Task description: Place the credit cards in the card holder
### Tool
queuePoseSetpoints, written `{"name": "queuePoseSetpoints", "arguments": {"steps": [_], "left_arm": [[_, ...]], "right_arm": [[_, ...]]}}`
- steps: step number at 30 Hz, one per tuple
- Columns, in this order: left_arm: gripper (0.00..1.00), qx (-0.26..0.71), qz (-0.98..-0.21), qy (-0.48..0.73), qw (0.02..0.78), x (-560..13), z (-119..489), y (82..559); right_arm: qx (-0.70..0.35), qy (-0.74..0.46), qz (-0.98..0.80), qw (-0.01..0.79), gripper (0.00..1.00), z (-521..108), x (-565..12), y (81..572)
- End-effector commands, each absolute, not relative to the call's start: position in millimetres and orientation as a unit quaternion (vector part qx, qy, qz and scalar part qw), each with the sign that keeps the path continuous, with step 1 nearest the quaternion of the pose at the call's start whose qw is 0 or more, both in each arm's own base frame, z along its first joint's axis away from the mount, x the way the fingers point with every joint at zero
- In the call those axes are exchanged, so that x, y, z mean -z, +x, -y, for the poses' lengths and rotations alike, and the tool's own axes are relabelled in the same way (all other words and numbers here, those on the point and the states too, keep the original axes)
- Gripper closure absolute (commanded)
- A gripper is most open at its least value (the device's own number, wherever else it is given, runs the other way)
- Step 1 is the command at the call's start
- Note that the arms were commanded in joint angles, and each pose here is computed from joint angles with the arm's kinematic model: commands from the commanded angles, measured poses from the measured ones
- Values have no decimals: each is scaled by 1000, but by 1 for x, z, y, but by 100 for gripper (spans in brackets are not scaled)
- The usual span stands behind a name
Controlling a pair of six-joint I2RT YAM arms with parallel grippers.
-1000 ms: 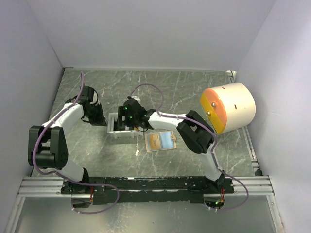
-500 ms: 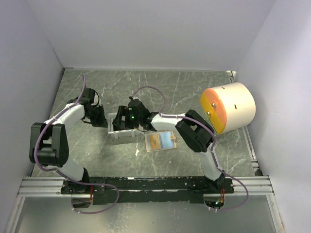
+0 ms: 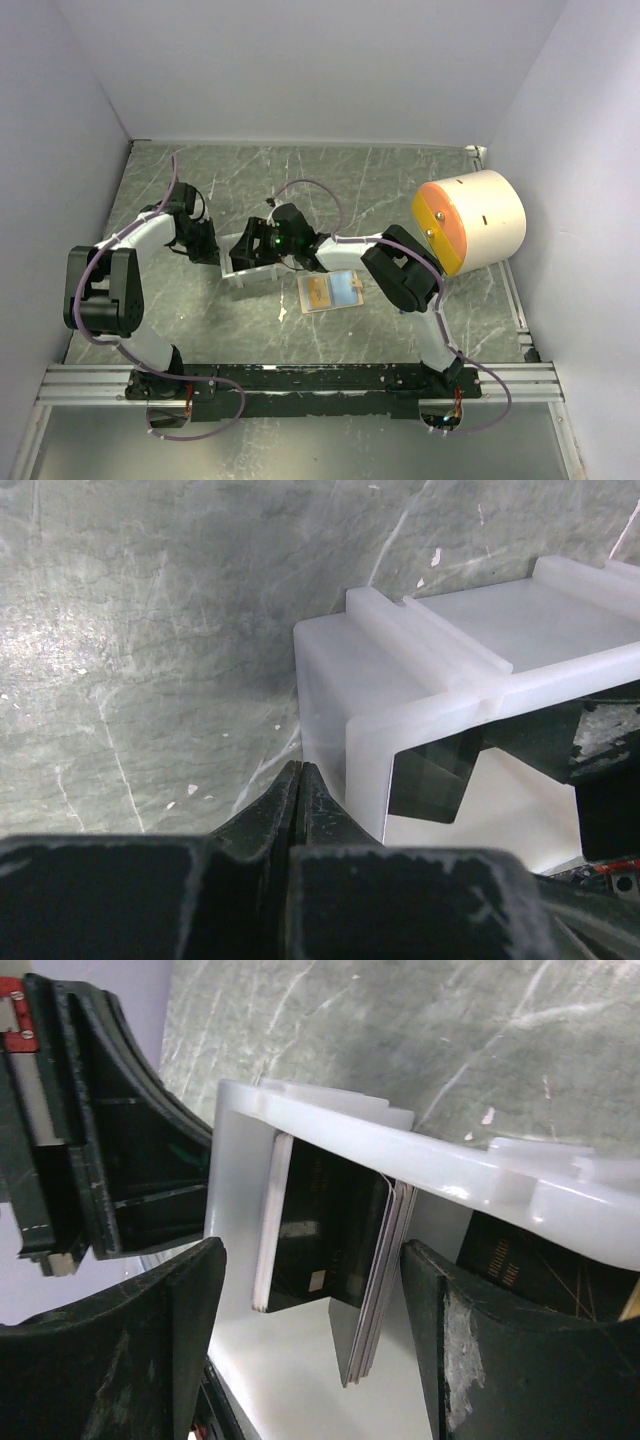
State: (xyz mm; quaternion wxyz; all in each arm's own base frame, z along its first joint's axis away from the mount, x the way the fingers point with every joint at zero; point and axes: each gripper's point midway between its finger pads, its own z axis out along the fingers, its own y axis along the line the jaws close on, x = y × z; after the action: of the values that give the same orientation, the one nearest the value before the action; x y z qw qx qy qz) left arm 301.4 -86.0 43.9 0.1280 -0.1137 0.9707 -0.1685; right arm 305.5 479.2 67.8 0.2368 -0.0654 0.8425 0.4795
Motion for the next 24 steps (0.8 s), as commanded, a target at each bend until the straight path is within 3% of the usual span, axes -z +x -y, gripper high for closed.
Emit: {"name": "queuePoseSetpoints", "arguments": {"steps": [1, 10, 18, 21, 24], "left_arm": [[93, 191, -966, -106, 136, -49, 92, 310], [93, 198, -965, -106, 135, -49, 93, 311], [93, 201, -964, -107, 135, -49, 93, 311], [93, 200, -965, -108, 134, -48, 92, 311], [93, 202, -964, -108, 133, -47, 92, 311]], "right_arm": [[-518, -89, -818, 232, 31, -493, -90, 297], [-485, -89, -836, 242, 40, -489, -83, 303], [-494, -100, -830, 238, 55, -494, -86, 299], [-506, -104, -824, 234, 55, -498, -88, 298], [-517, -112, -816, 230, 47, -502, -92, 294]]}}
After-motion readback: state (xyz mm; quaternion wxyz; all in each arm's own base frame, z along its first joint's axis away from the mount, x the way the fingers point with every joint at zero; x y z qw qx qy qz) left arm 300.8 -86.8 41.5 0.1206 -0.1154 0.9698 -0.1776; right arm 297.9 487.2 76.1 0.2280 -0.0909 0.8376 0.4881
